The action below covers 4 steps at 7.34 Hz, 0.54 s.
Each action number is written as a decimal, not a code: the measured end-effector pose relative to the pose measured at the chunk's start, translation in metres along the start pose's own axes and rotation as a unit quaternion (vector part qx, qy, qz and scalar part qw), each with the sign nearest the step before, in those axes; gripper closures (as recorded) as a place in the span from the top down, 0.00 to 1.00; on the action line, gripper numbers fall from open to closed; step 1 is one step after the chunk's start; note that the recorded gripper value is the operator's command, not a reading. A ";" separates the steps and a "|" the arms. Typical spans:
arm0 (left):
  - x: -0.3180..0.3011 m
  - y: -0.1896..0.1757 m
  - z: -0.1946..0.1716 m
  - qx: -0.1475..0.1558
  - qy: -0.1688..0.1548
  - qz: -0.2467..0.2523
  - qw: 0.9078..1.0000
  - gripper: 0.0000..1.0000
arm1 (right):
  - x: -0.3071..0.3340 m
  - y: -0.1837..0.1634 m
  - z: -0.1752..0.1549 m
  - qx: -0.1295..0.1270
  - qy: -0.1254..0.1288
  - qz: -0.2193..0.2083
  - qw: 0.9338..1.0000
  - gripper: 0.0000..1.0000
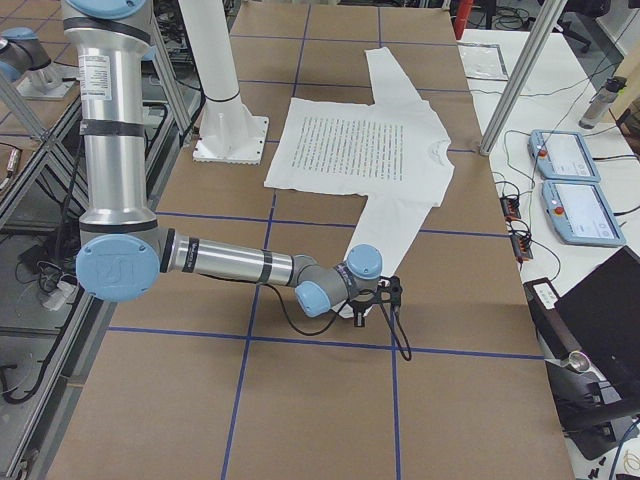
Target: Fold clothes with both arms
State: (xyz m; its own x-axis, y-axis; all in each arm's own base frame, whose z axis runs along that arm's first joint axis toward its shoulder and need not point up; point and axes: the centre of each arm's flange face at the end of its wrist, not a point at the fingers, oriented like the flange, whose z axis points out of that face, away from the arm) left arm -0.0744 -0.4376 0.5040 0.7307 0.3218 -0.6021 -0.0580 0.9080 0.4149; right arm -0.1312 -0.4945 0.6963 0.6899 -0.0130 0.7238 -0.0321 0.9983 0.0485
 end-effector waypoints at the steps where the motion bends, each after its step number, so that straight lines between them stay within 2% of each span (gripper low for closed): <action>1: 0.000 0.000 0.000 0.000 0.000 0.000 1.000 1.00 | -0.012 -0.004 -0.012 0.006 -0.005 -0.003 1.000 0.00; 2: 0.000 0.000 0.000 0.000 0.000 0.000 1.000 1.00 | -0.029 -0.010 -0.032 0.008 -0.006 0.000 1.000 0.00; 4: -0.001 0.000 0.001 0.000 0.000 0.000 1.000 1.00 | -0.105 -0.035 -0.104 0.000 0.011 0.021 1.000 0.00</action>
State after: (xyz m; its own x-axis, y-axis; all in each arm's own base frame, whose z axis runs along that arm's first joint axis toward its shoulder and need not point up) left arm -0.0745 -0.4385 0.5047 0.7307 0.3209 -0.6026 -0.0579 0.9086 0.4137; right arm -0.1278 -0.5224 0.5470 0.7031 0.0293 0.7105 -0.0609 0.9980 0.0191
